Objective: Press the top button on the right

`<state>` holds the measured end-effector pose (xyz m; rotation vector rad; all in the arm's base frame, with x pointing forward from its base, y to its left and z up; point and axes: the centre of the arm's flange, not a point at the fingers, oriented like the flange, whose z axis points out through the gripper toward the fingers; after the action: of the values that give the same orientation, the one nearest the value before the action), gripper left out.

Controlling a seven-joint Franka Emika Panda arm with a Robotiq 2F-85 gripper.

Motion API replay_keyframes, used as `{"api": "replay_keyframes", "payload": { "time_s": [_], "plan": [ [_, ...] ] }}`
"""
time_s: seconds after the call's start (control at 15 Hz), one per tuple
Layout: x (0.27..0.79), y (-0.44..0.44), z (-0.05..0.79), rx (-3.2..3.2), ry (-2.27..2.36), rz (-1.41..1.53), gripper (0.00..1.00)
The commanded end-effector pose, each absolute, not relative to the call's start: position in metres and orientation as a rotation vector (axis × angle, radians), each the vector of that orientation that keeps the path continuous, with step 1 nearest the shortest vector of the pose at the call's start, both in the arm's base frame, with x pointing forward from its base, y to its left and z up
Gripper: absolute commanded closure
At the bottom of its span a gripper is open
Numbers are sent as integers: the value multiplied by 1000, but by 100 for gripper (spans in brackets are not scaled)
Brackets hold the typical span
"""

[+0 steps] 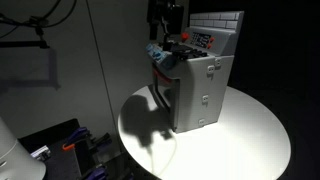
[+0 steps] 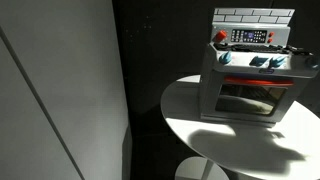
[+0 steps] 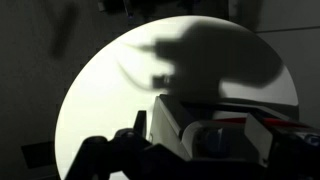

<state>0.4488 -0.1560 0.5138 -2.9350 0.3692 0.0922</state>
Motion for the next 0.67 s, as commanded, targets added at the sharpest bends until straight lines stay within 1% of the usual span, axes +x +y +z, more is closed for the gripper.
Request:
{"api": "replay_keyframes", "payload": {
  "time_s": [0.0,0.6],
  "plan": [
    [449,-156,514,-2935,369,90,0],
    [458,-143,522,-2950,358,44,0]
  ]
}}
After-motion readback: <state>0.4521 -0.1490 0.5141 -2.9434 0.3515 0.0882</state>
